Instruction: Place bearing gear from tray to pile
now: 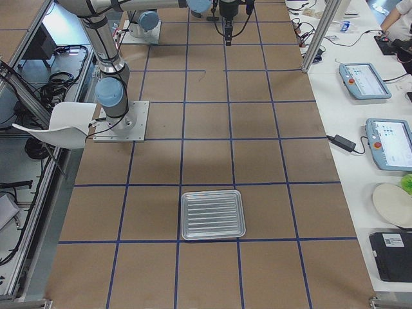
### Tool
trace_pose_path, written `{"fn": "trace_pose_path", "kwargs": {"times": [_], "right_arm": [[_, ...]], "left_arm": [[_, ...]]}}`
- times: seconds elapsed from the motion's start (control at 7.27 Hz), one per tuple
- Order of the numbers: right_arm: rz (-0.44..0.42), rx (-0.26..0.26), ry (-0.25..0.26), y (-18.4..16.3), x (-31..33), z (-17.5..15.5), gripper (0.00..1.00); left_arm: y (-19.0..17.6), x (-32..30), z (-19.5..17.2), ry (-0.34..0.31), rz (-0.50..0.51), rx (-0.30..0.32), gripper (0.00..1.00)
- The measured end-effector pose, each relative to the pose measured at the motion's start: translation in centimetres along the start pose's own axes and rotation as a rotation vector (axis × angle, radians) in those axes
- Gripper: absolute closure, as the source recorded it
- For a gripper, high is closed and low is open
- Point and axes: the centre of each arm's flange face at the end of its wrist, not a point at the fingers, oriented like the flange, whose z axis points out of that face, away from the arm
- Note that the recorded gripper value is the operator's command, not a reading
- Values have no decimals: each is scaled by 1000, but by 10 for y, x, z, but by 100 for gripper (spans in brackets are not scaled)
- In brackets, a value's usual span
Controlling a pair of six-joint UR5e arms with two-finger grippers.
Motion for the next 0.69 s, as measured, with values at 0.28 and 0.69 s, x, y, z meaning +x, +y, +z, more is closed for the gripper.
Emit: {"fn": "trace_pose_path", "kwargs": {"times": [0.28,0.69], "right_arm": [[-1,0,-1,0,0,0,0],[0,0,-1,0,0,0,0]], "left_arm": [[0,0,0,-1,-1,-2,71],[0,-1,-1,-5,-6,-4,1]]}}
